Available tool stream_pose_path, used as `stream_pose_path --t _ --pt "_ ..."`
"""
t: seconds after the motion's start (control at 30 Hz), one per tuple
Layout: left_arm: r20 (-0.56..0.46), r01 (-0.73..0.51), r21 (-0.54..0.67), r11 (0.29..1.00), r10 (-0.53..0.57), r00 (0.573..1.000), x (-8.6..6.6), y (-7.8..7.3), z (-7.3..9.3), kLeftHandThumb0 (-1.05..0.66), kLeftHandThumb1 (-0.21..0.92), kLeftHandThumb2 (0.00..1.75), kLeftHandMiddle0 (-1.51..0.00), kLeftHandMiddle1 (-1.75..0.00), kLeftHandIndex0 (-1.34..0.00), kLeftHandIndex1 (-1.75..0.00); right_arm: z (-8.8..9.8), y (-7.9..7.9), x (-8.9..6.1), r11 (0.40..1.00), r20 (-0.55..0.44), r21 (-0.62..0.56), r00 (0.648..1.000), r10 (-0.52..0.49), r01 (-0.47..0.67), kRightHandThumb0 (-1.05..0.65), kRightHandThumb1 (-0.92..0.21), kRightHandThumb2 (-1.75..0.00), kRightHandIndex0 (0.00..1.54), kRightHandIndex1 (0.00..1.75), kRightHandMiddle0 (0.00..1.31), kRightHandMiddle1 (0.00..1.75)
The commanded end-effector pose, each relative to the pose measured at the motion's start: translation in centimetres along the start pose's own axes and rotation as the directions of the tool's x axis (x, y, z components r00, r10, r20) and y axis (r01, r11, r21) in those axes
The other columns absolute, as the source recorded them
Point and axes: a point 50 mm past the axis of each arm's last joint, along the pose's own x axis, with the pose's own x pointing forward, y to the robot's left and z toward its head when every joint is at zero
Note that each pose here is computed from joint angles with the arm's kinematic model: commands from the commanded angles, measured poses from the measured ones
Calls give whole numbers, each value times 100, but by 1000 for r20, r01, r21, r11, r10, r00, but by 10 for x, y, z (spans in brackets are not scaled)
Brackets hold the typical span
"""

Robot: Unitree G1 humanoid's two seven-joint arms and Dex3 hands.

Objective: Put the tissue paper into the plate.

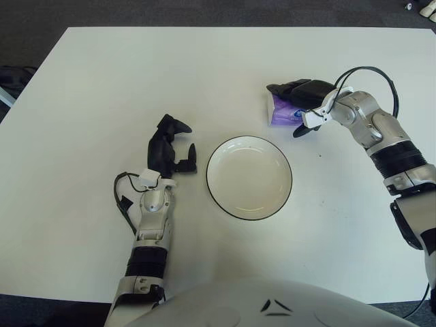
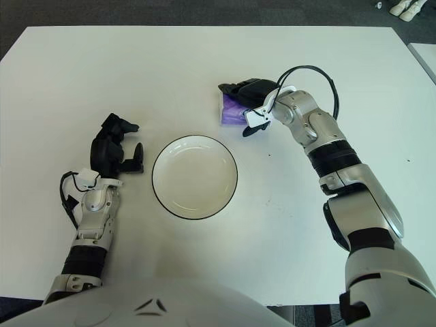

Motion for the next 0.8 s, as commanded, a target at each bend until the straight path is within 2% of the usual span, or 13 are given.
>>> stream_pose_path --t 0.0,0.27,0.4,0.53,0.77 --pt "-189 -42 14 999 44 981 -31 11 -36 -1 6 159 -83 -164 -59 -175 1 17 7 999 1 11 1000 31 -31 -104 -46 -67 0 0 0 0" --pt "-185 -40 11 999 42 982 -31 12 -37 -1 6 161 -81 -170 -58 -175 5 37 16 998 2 43 999 47 -47 -101 -44 -71 0 0 0 0" --pt "-184 -42 15 999 44 982 -31 13 -37 -1 7 161 -79 -173 -57 -175 8 53 22 993 -2 86 997 77 -76 -101 -45 -73 0 0 0 0" --pt "-185 -44 24 999 47 982 -32 13 -37 -1 8 160 -77 -174 -57 -175 11 74 28 981 -16 143 991 134 -130 -99 -45 -75 0 0 0 0" --pt "-188 -56 32 998 61 980 -32 14 -37 -1 8 159 -77 -172 -57 -175 16 100 33 942 -31 247 970 241 -226 -96 -46 -78 0 0 0 0"
